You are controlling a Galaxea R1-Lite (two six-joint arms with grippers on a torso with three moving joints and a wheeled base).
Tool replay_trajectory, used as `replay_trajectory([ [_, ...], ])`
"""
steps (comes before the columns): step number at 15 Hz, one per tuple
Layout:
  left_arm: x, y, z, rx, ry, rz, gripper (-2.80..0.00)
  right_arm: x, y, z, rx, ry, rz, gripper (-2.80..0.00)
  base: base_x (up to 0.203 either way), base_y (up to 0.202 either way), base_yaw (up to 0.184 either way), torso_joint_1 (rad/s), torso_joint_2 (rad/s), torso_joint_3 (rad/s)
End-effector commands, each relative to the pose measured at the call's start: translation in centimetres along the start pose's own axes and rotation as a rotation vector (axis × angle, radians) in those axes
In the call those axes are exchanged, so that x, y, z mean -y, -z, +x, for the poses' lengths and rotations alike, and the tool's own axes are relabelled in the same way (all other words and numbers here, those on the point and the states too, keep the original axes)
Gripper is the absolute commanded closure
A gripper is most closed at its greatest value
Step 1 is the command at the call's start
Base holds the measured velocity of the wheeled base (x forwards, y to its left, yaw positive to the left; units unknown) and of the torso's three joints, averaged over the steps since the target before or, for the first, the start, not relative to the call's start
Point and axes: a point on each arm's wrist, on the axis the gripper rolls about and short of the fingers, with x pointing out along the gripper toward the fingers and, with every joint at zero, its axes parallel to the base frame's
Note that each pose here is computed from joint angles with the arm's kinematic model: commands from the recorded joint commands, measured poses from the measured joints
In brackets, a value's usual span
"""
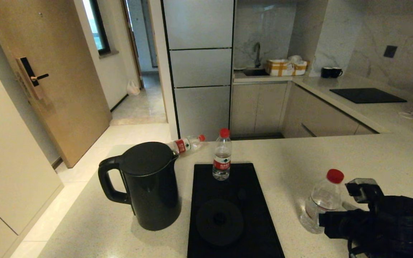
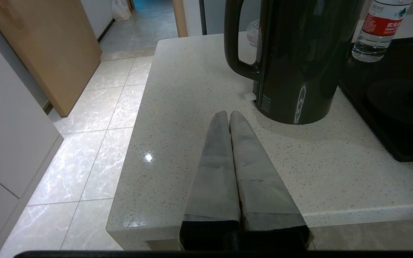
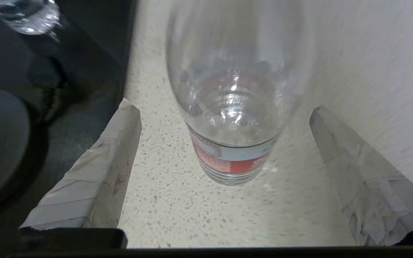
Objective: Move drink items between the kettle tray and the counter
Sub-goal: Return the bottled water to its original position
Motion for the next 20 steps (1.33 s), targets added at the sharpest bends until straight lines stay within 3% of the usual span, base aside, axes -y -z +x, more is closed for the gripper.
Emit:
replay_trajectory([
  [1, 0.0, 0.0, 0.0, -0.001, -0.001, 0.000, 0.00, 0.5, -2.4, -2.5, 0.129, -0.019, 0.015, -2.80, 0.000, 0.000, 0.000, 0.000, 0.00, 0.000],
  [5, 0.0, 0.0, 0.0, -0.002, -0.001, 0.000, 0.00, 2.0, -6.2, -8.2, 0.285, -0.024, 0.022, -2.80, 0.000, 0.000, 0.000, 0.000, 0.00, 0.000],
  [6, 0.0, 0.0, 0.0, 0.000, -0.001, 0.000, 0.00, 2.5, -7.2, -10.1, 0.296, -0.022, 0.022, 0.00, 0.000, 0.000, 0.000, 0.000, 0.00, 0.000],
  [8, 0.0, 0.0, 0.0, 0.000, -0.001, 0.000, 0.00, 3.8, -8.5, -14.1, 0.216, -0.005, -0.010, 0.00, 0.000, 0.000, 0.000, 0.000, 0.00, 0.000],
  [10, 0.0, 0.0, 0.0, 0.000, -0.001, 0.000, 0.00, 5.4, -9.8, -18.5, 0.234, 0.052, 0.011, 0.00, 0.000, 0.000, 0.000, 0.000, 0.00, 0.000],
  [14, 0.0, 0.0, 0.0, -0.001, -0.001, 0.000, 0.00, 7.6, -12.0, -24.7, 0.268, 0.345, 0.084, 0.00, 0.000, 0.000, 0.000, 0.000, 0.00, 0.000],
  [17, 0.0, 0.0, 0.0, -0.002, -0.001, 0.000, 0.00, 8.3, -8.9, -30.9, 0.275, 0.453, 0.112, 0.00, 0.000, 0.000, 0.000, 0.000, 0.00, 0.000],
  [20, 0.0, 0.0, 0.0, -0.003, -0.001, 0.000, 0.00, 7.0, -4.2, -34.1, 0.243, 0.420, 0.127, 0.00, 0.000, 0.000, 0.000, 0.000, 0.00, 0.000],
])
